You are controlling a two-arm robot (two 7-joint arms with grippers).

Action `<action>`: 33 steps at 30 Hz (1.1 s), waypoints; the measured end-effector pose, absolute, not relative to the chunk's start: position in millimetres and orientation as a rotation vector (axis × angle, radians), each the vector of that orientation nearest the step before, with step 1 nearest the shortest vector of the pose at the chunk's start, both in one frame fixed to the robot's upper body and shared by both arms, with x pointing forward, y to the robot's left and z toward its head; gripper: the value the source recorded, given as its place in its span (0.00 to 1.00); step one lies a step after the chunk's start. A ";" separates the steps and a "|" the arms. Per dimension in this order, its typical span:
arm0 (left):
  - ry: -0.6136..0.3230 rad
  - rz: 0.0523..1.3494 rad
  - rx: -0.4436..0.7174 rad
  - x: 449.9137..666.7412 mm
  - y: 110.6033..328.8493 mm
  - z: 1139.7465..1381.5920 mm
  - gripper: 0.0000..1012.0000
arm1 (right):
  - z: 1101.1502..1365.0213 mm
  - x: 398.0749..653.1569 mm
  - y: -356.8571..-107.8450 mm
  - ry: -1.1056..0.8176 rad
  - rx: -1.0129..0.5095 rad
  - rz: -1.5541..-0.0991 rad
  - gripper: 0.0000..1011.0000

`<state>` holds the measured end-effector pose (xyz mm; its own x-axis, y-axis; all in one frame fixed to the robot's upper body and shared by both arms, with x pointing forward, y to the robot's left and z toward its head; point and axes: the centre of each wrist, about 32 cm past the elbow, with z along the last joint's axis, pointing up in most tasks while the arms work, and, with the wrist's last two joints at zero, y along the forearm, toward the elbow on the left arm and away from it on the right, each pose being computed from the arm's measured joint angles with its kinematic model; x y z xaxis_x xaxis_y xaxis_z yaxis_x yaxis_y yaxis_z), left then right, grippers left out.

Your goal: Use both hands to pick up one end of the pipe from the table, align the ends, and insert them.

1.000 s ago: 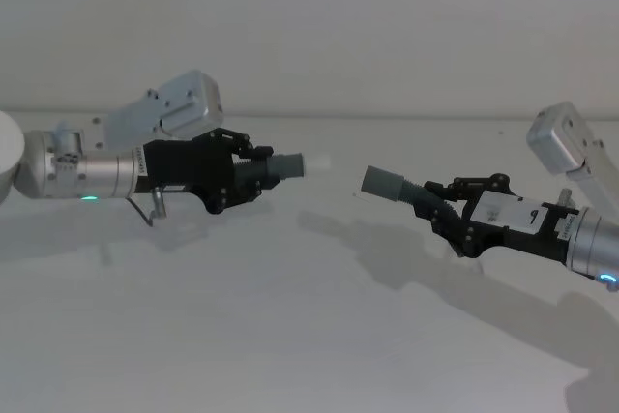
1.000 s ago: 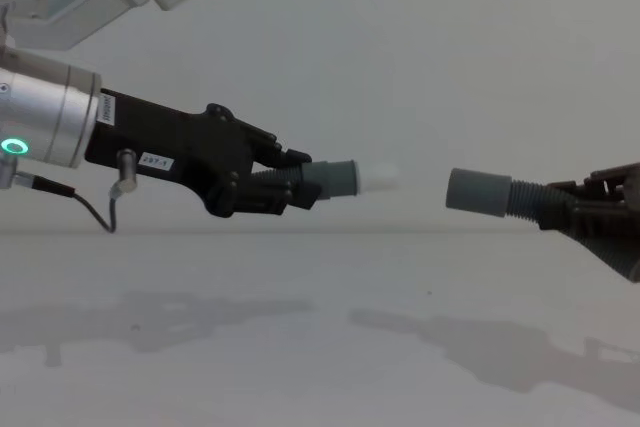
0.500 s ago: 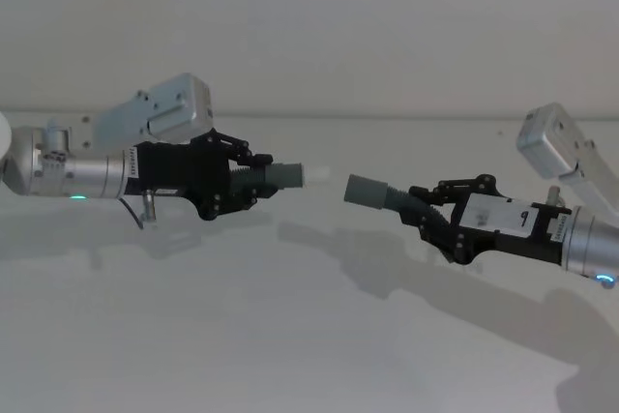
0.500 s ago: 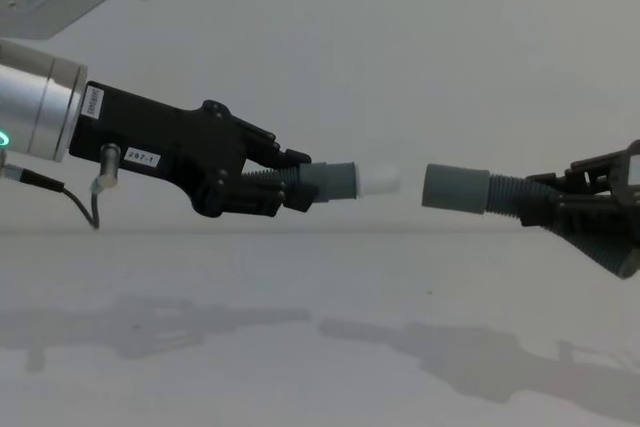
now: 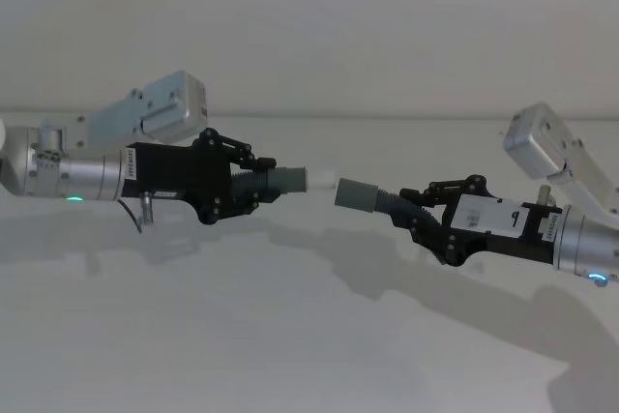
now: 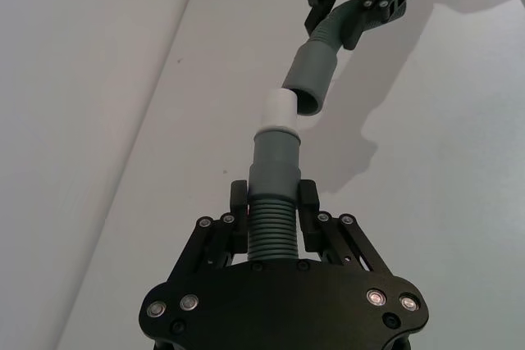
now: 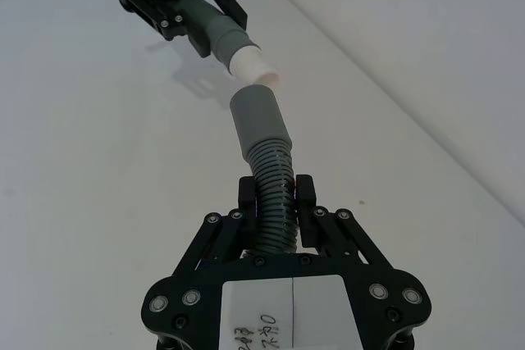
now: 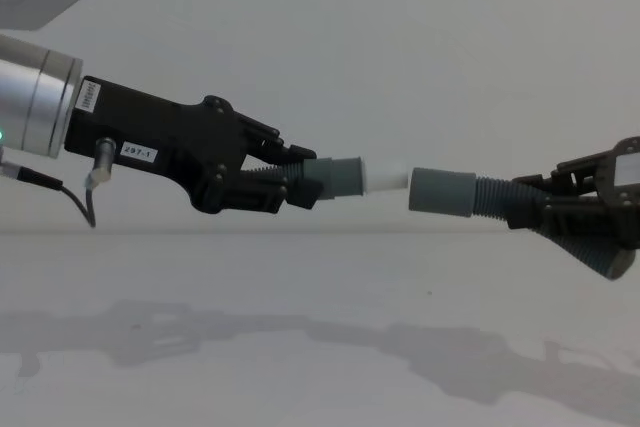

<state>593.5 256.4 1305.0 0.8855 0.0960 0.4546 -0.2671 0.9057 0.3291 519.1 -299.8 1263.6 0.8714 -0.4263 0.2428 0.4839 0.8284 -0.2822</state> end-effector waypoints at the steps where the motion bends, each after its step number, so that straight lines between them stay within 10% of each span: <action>1: -0.444 0.192 0.394 593.0 256.7 1304.9 0.34 | 1263.8 519.4 -299.3 -0.173 -0.345 -0.486 0.27; 33: -0.410 0.197 0.378 589.0 261.1 1303.9 0.34 | 1267.2 524.7 -294.0 -0.174 -0.326 -0.490 0.27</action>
